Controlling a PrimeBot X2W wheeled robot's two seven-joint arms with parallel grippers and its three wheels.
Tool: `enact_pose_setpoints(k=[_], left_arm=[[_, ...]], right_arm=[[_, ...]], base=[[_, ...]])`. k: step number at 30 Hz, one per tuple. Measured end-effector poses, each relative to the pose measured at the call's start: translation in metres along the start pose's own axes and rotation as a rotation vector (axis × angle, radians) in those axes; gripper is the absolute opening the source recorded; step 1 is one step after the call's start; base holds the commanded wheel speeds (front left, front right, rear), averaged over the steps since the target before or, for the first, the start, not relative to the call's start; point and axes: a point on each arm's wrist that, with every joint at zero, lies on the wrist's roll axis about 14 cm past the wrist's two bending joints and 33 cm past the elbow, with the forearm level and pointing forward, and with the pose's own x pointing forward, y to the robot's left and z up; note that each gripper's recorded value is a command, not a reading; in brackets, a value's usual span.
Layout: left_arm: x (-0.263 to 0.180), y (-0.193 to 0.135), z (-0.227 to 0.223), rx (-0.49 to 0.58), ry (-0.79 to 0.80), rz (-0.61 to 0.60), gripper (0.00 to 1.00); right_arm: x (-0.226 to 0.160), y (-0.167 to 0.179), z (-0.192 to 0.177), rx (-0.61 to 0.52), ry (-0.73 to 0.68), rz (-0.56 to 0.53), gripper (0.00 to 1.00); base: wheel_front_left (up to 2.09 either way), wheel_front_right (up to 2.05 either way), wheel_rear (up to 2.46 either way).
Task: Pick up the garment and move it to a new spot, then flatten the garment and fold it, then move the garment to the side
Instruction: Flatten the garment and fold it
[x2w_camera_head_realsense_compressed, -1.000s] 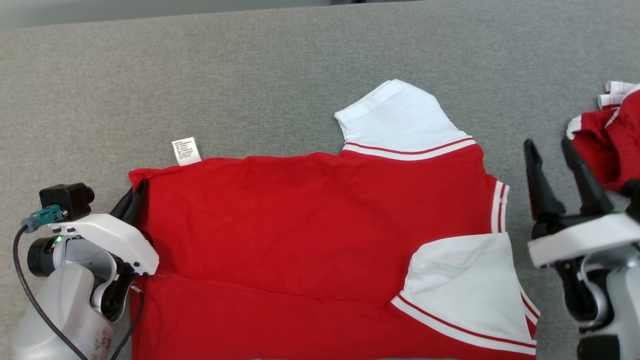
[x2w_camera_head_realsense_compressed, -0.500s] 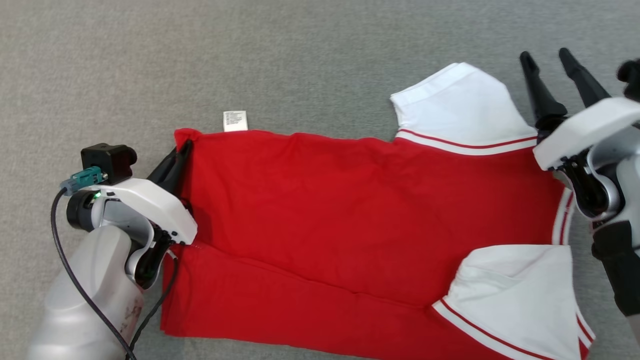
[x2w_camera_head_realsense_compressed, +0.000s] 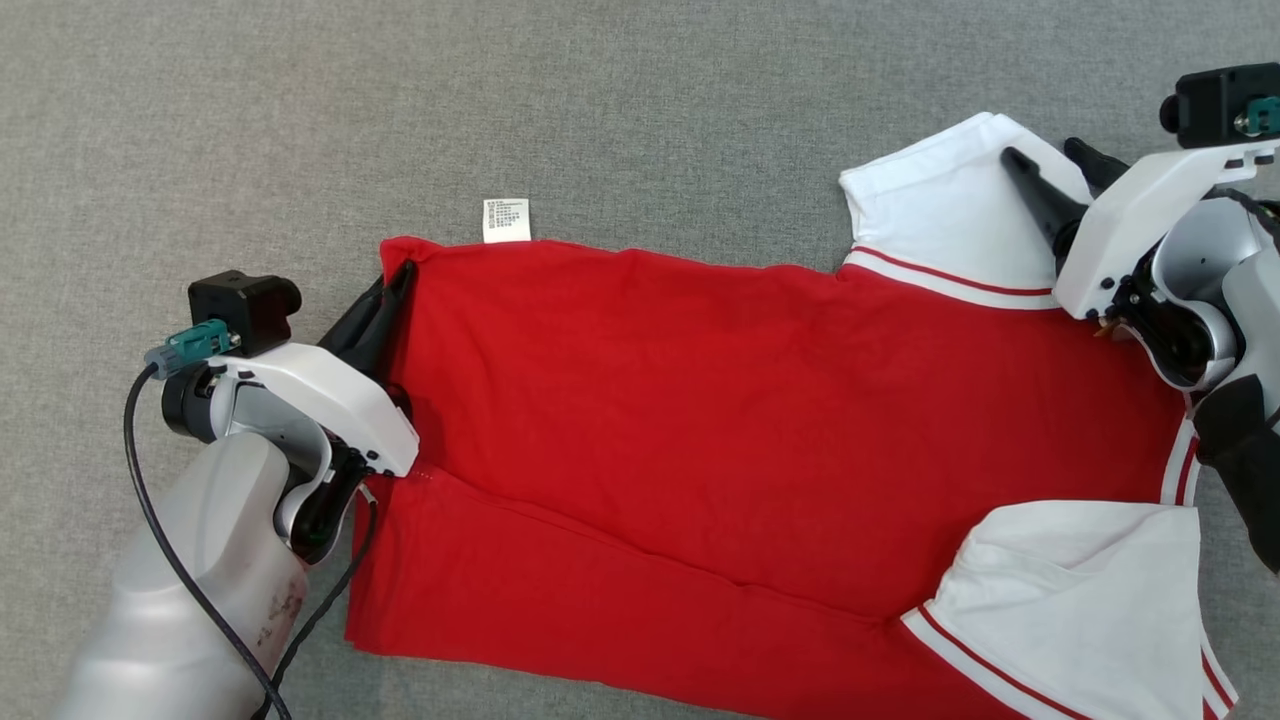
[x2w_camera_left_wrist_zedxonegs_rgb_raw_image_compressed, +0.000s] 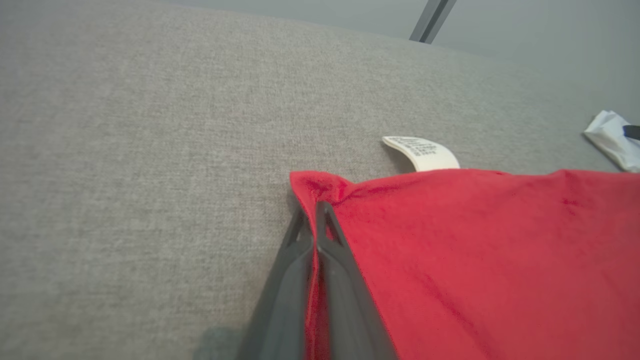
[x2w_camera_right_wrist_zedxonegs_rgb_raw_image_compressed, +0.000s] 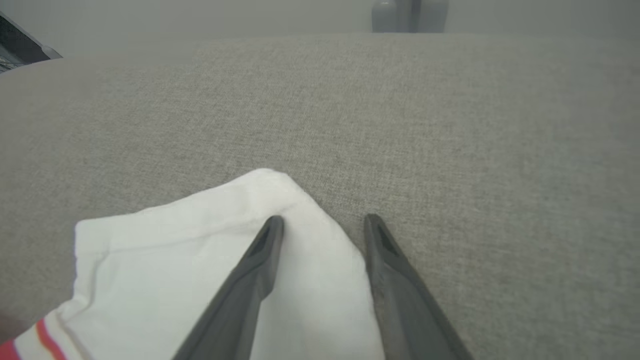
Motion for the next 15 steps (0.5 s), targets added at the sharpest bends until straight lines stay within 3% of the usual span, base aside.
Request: enact_pose_setpoints(k=[2,15], left_arm=[[0.001,0.0,0.002,-0.003,-0.011,0.001,0.0],[0.0,-0.003,0.03,-0.017,-0.114,-0.016,0.0]], right_arm=[[0.001,0.003,0.0,0.009,0.01,0.012,0.0],[-0.023,0.004,0.043,-0.008,-0.17,0.047,0.0]], base=[[0.0,0.0,0.0],[0.0,0.0,0.0]])
